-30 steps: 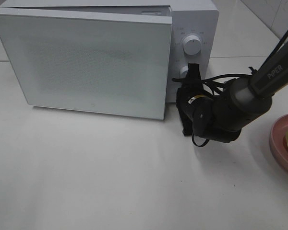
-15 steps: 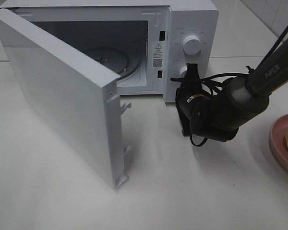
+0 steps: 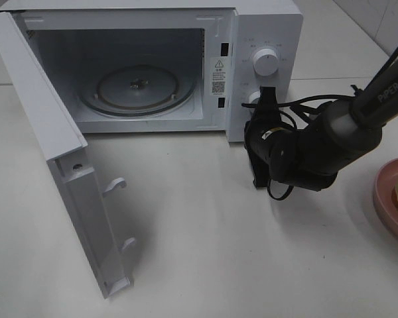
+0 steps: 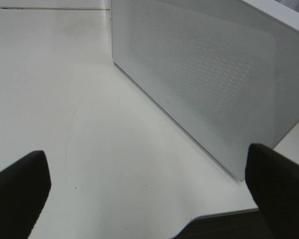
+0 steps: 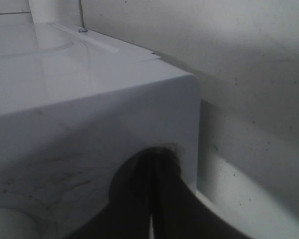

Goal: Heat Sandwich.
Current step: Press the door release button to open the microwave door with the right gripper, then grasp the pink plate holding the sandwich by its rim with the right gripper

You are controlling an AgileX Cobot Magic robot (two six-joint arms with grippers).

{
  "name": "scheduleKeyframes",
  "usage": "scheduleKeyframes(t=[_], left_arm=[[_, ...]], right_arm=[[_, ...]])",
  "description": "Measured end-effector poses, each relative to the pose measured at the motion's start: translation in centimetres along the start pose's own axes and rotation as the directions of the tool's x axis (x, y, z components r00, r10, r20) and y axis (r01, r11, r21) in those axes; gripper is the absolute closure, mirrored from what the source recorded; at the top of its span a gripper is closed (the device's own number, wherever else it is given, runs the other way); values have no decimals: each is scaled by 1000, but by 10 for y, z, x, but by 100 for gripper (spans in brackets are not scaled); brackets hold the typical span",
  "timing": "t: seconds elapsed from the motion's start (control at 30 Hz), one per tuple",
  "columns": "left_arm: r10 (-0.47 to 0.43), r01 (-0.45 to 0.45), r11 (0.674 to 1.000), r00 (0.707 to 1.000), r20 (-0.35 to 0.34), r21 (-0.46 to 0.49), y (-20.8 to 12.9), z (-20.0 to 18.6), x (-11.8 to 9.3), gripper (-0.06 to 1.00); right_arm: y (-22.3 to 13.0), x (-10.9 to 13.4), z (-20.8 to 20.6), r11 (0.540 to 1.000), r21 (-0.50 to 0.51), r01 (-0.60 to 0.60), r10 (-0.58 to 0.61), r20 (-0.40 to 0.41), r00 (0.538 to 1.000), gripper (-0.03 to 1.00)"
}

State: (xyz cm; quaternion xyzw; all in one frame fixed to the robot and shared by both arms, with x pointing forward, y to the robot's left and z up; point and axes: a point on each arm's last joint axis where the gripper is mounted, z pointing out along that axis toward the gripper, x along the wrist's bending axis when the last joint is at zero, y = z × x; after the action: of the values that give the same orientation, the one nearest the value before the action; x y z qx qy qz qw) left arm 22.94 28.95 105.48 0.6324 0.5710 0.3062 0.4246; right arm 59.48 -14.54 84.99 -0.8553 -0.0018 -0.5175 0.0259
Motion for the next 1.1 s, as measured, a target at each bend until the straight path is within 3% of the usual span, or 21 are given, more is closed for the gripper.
scheduleKeyframes(t=[0.4, 0.9, 1.1], left_arm=[[0, 0, 1000, 1000, 0, 0, 0, 0, 0, -5], [0, 0, 1000, 1000, 0, 0, 0, 0, 0, -5], [0, 0, 1000, 1000, 0, 0, 0, 0, 0, -5]], right_arm=[[8, 5, -19, 997, 49, 51, -51, -1, 999, 97], [15, 2, -55, 986, 122, 114, -124, 78, 989, 97], [16, 9, -80, 961, 198, 194, -214, 88, 973, 96]])
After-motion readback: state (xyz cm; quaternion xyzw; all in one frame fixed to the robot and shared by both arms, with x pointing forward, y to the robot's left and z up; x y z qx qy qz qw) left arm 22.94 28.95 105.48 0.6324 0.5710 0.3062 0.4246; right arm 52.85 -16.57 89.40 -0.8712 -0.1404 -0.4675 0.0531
